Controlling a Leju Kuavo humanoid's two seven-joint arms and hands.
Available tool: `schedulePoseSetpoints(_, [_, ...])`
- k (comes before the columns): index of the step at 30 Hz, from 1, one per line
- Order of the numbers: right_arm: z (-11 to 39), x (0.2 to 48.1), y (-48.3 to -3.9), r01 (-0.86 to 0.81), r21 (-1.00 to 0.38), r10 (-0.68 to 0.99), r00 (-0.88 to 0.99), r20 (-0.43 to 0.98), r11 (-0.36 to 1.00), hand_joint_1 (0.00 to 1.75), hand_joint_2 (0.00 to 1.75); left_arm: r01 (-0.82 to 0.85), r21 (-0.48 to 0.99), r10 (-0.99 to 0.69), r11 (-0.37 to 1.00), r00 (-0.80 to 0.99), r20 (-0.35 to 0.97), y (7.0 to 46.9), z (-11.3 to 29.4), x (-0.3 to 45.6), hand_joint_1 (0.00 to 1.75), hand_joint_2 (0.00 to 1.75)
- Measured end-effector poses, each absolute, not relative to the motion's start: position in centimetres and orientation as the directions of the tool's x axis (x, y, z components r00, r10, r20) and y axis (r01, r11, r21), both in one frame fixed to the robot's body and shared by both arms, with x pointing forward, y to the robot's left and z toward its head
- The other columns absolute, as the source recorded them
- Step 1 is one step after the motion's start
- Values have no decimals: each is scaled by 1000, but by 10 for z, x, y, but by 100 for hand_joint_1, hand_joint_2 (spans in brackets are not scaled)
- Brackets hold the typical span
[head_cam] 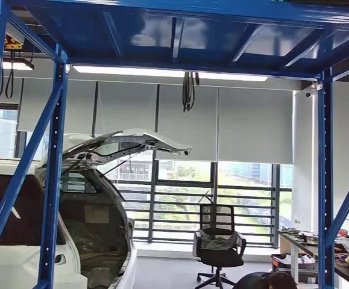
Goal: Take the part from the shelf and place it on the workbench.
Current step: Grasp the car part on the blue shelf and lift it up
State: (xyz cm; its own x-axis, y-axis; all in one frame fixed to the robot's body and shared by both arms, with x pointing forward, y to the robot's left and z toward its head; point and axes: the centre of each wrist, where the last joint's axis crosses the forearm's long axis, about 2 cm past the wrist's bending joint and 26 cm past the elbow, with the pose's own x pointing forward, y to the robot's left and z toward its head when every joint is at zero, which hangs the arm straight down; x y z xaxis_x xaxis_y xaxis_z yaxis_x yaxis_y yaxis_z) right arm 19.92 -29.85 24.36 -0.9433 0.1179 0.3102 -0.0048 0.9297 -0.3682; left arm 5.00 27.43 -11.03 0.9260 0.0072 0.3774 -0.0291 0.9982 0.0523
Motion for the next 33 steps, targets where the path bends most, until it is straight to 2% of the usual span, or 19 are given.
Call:
schedulePoseSetpoints(19, [247,196,-293,-5,-341,102,-950,296,940,0,0,-6,67,-20,998,927,375,281,-111,49,0,0])
schedulePoseSetpoints(33, [235,192,-298,-18,-302,98,-926,364,953,0,0,-10,78,-21,997,923,384,284,-111,49,0,0])
